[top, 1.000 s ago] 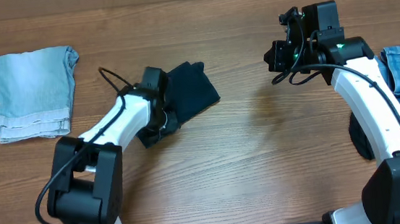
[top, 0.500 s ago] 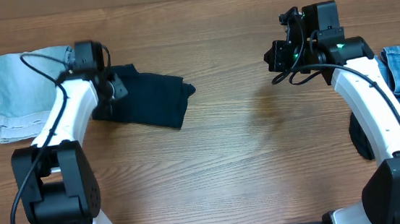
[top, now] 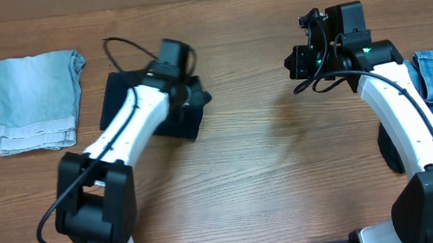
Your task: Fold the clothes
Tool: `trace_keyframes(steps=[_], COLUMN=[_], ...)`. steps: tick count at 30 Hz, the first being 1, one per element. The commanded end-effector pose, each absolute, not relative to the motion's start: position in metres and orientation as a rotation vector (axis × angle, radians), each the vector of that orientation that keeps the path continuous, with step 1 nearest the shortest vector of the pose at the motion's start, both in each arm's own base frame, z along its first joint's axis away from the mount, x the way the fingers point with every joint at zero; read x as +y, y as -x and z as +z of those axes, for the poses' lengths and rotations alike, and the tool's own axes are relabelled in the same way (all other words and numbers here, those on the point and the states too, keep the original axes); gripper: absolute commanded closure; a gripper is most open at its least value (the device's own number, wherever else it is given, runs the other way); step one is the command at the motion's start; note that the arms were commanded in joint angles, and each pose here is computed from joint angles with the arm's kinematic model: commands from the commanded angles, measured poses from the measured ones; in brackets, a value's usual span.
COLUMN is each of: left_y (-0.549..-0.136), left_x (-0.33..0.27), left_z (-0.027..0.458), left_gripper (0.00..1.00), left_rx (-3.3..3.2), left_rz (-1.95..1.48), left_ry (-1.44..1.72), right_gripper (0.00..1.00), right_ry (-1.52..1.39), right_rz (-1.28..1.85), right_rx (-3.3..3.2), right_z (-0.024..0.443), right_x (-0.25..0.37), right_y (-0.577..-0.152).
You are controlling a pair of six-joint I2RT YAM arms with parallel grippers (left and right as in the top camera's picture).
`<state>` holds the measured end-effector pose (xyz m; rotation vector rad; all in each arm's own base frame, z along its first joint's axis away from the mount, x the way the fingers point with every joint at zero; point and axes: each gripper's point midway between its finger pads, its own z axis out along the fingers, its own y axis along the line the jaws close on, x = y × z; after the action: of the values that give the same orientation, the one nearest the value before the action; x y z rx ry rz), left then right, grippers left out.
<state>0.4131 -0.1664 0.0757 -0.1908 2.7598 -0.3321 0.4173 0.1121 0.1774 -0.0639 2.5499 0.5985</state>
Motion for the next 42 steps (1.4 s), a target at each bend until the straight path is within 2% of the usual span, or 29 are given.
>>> trace_keyframes(steps=[1, 4, 9, 11, 14, 16, 21, 23, 26, 29, 33, 38, 40, 42], left_y=[-0.424, -0.427, -0.445, -0.453, -0.466, -0.465, -0.434, -0.425, -0.409, -0.372, -0.329, -0.294, -0.307, -0.332], left_x=[-0.171, -0.170, -0.187, -0.193, -0.179, -0.152, -0.148, -0.159, -0.177, -0.198, -0.203, -0.197, -0.197, -0.188], left_z=[0.044, 0.007, 0.042, 0.074, 0.099, 0.083, -0.023, -0.035, -0.036, -0.036, -0.032, -0.018, 0.005, 0.050], left_gripper=[0.89, 0.91, 0.92, 0.92, 0.90, 0.91, 0.93, 0.94, 0.94, 0.95, 0.95, 0.96, 0.96, 0.94], left_rx=[2.747, 2.780, 2.767, 2.759, 2.719, 2.741, 3.007, 3.058, 3.099, 3.185, 3.234, 3.362, 3.300, 3.184], left_rz=[-0.287, -0.265, -0.323, -0.327, -0.243, -0.158, -0.113, -0.125, -0.105, -0.023, 0.242, 0.304, 0.238, 0.155], left_ry=[0.386, 0.463, 0.238, 0.146, 0.187, 0.351, 0.411, 0.309, 0.147, -0.148, -0.416, -0.390, -0.335, -0.184], right_gripper=[0.96, 0.96, 0.96, 0.96, 0.96, 0.96, 0.96, 0.96, 0.96, 0.96, 0.96, 0.96, 0.96, 0.96], right_ry=[0.053, 0.016, -0.003, -0.001, -0.002, -0.002, -0.011, -0.011, -0.011, -0.011, -0.011, -0.011, -0.010, -0.010], right_rz=[0.603, 0.635, 0.628, 0.627, 0.627, 0.628, 0.631, 0.631, 0.631, 0.632, 0.631, 0.631, 0.631, 0.631], right_rx=[2.511, 2.508, 2.501, 2.497, 2.498, 2.500, 2.527, 2.528, 2.528, 2.529, 2.528, 2.527, 2.527, 2.527], right_z=[0.186, 0.187, 0.188, 0.189, 0.188, 0.188, 0.185, 0.184, 0.184, 0.184, 0.184, 0.185, 0.184, 0.184], right_x=[0.103, 0.092, 0.085, 0.085, 0.085, 0.085, 0.085, 0.085, 0.085, 0.085, 0.085, 0.085, 0.085, 0.085], right_y=[-0.425, -0.425, -0.427, -0.428, -0.428, -0.427, -0.422, -0.422, -0.422, -0.422, -0.422, -0.422, -0.422, -0.422])
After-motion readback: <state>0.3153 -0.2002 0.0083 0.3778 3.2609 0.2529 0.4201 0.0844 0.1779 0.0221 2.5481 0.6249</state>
